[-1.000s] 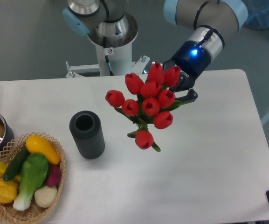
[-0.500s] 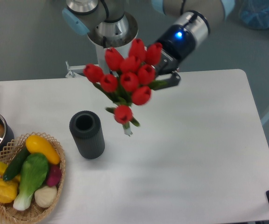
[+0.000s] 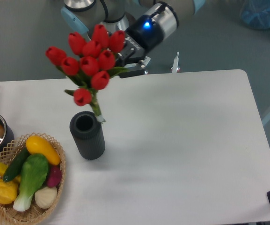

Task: Insert the flowers into the vase
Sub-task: 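Lower the tulip stems down into the black vase opening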

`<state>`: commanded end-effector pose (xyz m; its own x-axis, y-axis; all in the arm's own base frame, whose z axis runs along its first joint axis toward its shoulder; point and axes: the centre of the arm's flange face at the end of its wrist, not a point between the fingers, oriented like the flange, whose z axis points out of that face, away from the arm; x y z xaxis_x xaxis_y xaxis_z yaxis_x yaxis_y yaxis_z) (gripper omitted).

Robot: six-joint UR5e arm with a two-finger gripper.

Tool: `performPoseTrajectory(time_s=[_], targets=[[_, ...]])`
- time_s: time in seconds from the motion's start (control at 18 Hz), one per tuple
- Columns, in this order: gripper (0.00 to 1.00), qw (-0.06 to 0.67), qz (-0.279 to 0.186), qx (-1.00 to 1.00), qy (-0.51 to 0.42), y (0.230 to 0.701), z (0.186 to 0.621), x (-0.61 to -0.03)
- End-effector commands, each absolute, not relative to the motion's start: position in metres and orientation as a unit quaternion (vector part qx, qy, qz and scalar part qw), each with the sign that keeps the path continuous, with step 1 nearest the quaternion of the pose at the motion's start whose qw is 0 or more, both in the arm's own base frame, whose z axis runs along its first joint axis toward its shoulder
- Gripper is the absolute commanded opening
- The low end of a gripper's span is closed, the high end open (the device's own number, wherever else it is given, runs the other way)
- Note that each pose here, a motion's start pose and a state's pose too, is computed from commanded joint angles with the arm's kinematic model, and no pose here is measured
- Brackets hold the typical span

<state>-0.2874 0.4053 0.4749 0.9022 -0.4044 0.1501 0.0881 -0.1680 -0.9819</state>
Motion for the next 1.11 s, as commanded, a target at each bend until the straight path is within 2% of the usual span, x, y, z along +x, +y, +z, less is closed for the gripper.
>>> performPoseTrajectory(time_s=[0.33,1.11], targets=[[0.00,0.626,-0.220,-0.741,0.103,0.411,0.448,-0.269],[0.00,0.617,-0.219,-0.748,0.107,0.418,0.416,-0.281]])
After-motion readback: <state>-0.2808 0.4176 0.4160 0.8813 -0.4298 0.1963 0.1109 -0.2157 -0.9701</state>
